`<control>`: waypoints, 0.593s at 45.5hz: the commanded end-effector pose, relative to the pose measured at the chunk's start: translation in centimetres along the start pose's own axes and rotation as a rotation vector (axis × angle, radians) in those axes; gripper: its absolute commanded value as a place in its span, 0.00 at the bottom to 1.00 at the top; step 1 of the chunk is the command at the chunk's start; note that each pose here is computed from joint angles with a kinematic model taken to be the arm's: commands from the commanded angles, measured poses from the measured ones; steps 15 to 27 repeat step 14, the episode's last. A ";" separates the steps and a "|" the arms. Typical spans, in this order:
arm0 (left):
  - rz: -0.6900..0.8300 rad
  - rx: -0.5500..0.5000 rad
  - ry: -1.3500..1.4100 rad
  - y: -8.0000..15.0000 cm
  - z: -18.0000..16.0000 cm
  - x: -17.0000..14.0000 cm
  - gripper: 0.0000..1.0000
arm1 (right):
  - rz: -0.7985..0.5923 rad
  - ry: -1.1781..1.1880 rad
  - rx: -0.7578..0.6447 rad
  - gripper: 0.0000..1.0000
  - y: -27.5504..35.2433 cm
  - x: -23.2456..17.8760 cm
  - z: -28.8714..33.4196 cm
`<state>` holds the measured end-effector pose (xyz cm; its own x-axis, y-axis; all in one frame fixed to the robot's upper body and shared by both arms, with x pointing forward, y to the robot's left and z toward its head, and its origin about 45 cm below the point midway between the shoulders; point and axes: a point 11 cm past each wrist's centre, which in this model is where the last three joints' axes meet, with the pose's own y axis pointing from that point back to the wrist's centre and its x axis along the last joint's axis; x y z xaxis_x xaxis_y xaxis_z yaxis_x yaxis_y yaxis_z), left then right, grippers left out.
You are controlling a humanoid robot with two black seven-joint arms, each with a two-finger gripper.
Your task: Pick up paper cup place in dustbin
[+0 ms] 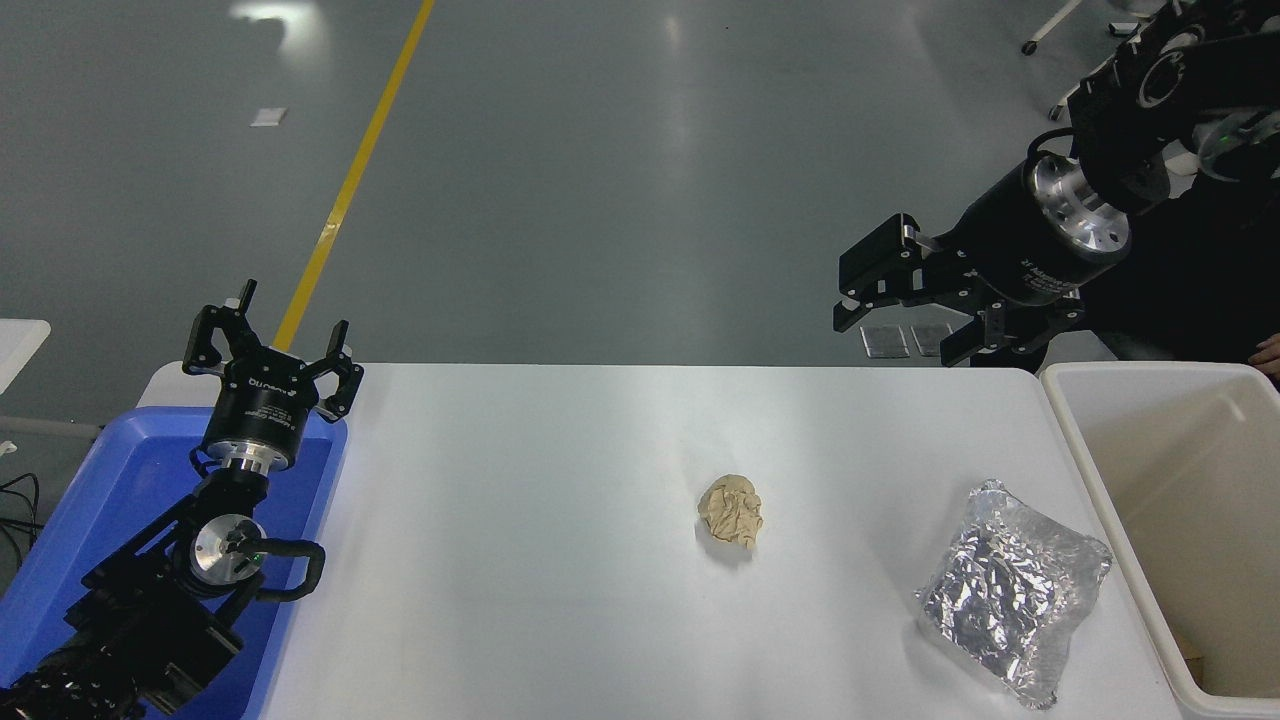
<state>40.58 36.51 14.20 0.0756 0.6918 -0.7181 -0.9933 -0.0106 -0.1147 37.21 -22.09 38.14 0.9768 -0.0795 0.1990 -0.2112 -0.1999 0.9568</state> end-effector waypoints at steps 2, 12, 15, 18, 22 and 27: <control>0.000 -0.002 0.000 0.0 0.0 0.0 0.98 | -0.006 0.092 -0.084 1.00 -0.8 -0.3 -0.8; 0.000 -0.001 -0.001 0.0 0.0 0.0 0.98 | -0.015 0.095 -0.096 1.00 -1.2 -0.4 -0.9; 0.000 -0.001 -0.001 0.0 0.0 0.0 0.98 | -0.015 0.098 -0.097 1.00 -1.2 -0.4 -0.9; 0.000 -0.001 -0.001 0.0 0.0 0.0 0.98 | -0.015 0.098 -0.097 1.00 -1.2 -0.4 -0.9; 0.000 -0.001 -0.001 0.0 0.0 0.0 0.98 | -0.015 0.098 -0.097 1.00 -1.2 -0.4 -0.9; 0.000 -0.001 -0.001 0.0 0.0 0.0 0.98 | -0.015 0.098 -0.097 1.00 -1.2 -0.4 -0.9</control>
